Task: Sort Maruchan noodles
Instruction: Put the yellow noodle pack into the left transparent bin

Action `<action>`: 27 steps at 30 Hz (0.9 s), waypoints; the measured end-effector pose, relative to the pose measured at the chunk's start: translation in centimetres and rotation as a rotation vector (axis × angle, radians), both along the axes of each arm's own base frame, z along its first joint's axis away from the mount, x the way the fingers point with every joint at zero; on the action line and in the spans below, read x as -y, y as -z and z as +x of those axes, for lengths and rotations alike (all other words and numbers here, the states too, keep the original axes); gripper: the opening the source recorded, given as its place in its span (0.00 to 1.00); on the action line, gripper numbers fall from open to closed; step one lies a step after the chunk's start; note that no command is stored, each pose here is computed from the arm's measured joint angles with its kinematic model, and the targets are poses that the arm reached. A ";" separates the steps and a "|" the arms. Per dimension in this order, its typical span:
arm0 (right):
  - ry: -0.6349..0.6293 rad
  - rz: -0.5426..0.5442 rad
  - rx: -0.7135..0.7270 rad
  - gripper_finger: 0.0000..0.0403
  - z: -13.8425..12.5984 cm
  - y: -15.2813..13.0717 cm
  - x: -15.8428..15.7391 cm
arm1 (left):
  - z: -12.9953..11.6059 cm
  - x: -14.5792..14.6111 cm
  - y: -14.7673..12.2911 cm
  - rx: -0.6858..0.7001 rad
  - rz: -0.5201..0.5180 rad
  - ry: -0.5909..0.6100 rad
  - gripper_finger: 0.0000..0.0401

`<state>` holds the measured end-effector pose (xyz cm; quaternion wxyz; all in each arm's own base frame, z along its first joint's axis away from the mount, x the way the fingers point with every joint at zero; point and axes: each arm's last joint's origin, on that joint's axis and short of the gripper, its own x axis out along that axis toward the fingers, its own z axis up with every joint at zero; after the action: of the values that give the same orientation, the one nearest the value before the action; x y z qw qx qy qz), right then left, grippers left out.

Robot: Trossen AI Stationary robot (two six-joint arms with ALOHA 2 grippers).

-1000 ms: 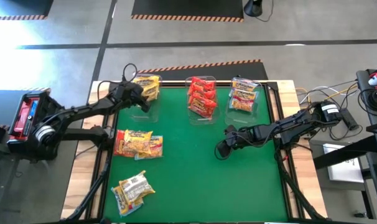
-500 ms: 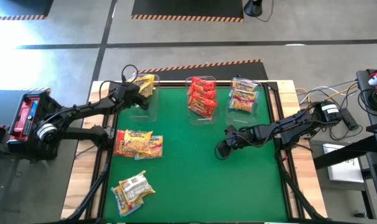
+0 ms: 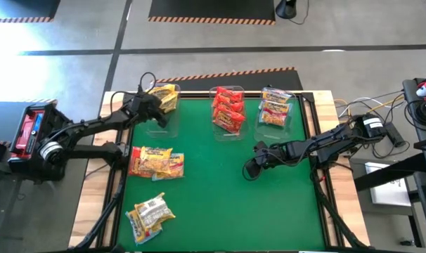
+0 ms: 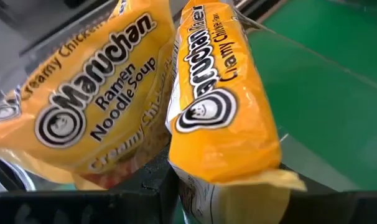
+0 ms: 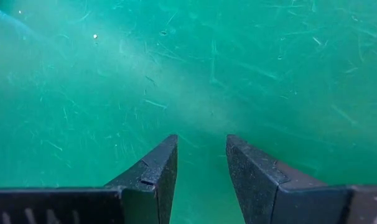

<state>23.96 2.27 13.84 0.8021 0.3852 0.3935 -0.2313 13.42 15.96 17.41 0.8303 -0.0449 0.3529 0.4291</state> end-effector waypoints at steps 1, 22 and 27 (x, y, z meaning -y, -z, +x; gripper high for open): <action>0.000 0.000 0.000 0.32 0.0 0.0 0.0 | 0.0 0.0 0.0 -0.011 0.006 0.006 0.31; 0.000 0.000 0.000 0.32 0.0 0.0 0.0 | -0.8 -1.1 0.6 -0.069 0.038 -0.159 0.55; 0.000 0.000 0.000 0.32 0.0 0.0 0.0 | -0.7 -1.3 0.2 -0.067 0.052 -0.162 0.57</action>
<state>23.96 2.27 13.84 0.8021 0.3852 0.3935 -0.2313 12.77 17.27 17.16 0.7814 -0.0377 0.3643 0.5052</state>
